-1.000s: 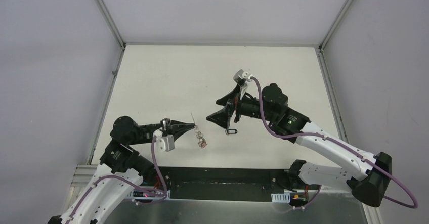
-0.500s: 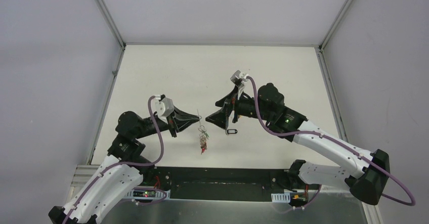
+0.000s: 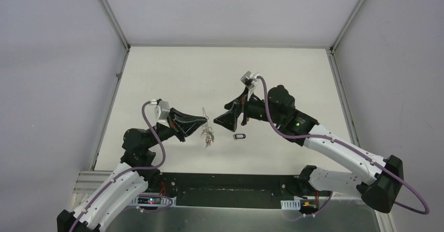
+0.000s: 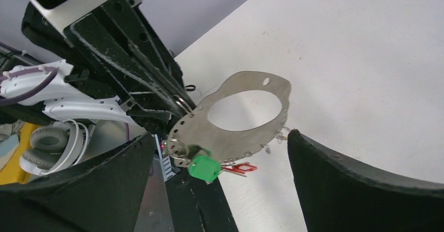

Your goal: Put the keys on the keyring

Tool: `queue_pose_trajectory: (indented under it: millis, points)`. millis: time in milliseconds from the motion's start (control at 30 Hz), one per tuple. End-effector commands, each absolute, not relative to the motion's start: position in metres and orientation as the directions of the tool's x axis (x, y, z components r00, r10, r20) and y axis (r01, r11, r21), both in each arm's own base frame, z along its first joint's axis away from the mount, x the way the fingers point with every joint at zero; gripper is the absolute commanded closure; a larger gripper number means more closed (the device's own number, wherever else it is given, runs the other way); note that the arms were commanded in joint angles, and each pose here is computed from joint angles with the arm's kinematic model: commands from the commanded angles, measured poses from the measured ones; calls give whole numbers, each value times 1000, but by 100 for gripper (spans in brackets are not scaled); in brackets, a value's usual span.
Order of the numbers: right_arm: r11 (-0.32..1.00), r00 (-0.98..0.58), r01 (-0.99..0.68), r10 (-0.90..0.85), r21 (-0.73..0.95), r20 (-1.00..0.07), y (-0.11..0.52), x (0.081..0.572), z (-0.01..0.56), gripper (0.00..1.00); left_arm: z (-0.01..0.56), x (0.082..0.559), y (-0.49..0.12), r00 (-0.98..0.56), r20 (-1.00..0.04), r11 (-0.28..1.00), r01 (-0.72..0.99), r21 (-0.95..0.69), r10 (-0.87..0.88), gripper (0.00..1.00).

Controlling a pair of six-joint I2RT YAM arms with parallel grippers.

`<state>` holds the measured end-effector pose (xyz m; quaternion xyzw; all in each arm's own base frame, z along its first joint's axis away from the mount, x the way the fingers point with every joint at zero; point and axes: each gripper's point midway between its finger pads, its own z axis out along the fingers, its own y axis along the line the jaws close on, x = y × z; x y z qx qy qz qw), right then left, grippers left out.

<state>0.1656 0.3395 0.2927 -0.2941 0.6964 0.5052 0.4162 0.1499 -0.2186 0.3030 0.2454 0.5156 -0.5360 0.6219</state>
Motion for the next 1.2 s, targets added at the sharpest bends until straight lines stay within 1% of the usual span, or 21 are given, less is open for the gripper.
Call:
queue_pose_trajectory:
  millis: [0,100,167,233,333,433,567,633,700,767,867,933,1033,1167]
  points:
    - [378,-537,-764,75,522,-840,330,182,302,0,337,138,-207,-20,-853,293,935,-201,-522,100]
    - [421,-619,-690,76,588,-781,318,198,293,0,333,139,-204,-20,-858,315,926,-210,-513,100]
    - [463,-684,-615,87,638,-724,309,211,278,0,331,138,-202,-15,-861,328,921,-209,-508,100]
    - [521,-744,-522,110,675,-659,296,226,259,0,330,137,-200,-11,-863,340,917,-210,-505,100]
    - [591,-838,-344,158,730,-523,276,240,224,2,330,136,-197,-5,-866,354,911,-210,-500,100]
    - [660,-894,-210,169,722,-414,258,245,182,5,330,134,-195,-5,-868,359,909,-211,-497,100]
    - [762,-943,-115,118,638,-310,242,239,128,8,326,135,-196,-24,-872,359,905,-227,-490,100]
    - [794,-971,-74,82,603,-227,240,232,103,10,324,136,-196,-35,-872,359,903,-237,-488,100]
    - [796,-987,-46,56,604,-150,243,225,88,15,323,137,-197,-41,-872,358,902,-242,-487,100]
    - [782,-994,-32,39,622,-100,250,220,81,21,323,137,-197,-44,-872,358,901,-245,-487,100]
    - [781,-995,-43,22,623,-96,257,217,76,26,322,137,-197,-47,-874,359,900,-248,-484,100]
    - [791,-995,-55,11,609,-103,258,216,72,32,322,139,-196,-50,-873,366,895,-255,-486,100]
    - [801,-996,-66,-18,596,-86,261,212,65,39,320,140,-196,-53,-872,370,892,-260,-486,100]
    - [800,-999,-48,-31,598,-38,267,207,53,57,318,141,-197,-62,-872,368,890,-269,-486,100]
